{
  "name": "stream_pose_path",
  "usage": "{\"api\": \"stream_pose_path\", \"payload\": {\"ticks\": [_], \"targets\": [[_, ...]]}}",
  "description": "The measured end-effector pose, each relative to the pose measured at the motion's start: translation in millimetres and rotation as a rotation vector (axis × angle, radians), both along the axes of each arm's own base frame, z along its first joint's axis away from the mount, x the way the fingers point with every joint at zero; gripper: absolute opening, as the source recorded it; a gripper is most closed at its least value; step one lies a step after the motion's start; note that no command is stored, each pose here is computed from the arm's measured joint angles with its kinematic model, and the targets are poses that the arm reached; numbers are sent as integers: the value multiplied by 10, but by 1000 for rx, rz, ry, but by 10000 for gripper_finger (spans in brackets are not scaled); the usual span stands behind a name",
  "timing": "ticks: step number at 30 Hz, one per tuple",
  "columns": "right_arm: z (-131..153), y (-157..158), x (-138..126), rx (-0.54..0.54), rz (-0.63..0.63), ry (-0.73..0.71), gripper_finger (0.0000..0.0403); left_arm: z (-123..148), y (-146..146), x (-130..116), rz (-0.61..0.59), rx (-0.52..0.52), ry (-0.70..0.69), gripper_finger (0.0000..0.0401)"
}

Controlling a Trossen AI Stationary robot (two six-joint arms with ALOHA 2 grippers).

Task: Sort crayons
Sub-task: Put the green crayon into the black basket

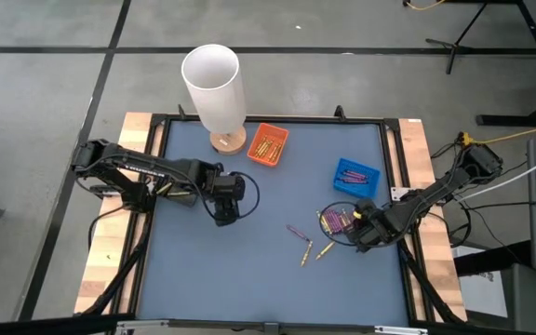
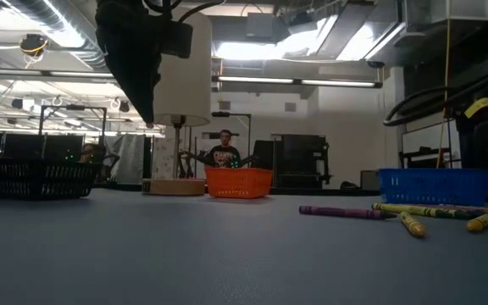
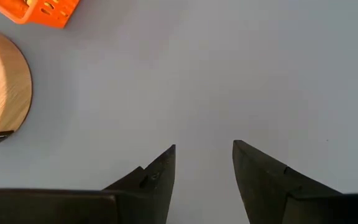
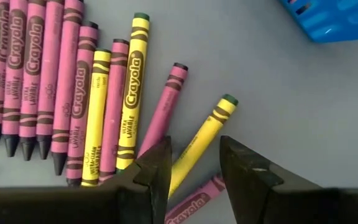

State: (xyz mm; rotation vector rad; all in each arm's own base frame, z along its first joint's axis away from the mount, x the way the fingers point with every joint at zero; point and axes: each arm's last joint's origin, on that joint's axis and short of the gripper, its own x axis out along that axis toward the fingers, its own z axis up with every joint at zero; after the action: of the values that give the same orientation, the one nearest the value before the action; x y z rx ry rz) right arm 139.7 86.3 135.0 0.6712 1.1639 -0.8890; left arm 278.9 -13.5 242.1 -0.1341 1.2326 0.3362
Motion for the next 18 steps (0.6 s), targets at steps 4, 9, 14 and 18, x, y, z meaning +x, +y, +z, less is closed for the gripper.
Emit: {"api": "stream_pose_path", "payload": {"ticks": [4, 9, 14, 18], "targets": [[-31, 0, 3, 8, 0, -23, 133, 0, 0, 0, 0, 0, 0, 144], [-48, -3, -2, 12, 0, -29, 133, 0, 0, 0, 0, 0, 0, 144], [-49, -2, -1, 15, 0, -30, 133, 0, 0, 0, 0, 0, 0, 144], [-50, -1, -1, 17, 0, -29, 133, 0, -1, 0, -1, -4, 0, 144]]}}
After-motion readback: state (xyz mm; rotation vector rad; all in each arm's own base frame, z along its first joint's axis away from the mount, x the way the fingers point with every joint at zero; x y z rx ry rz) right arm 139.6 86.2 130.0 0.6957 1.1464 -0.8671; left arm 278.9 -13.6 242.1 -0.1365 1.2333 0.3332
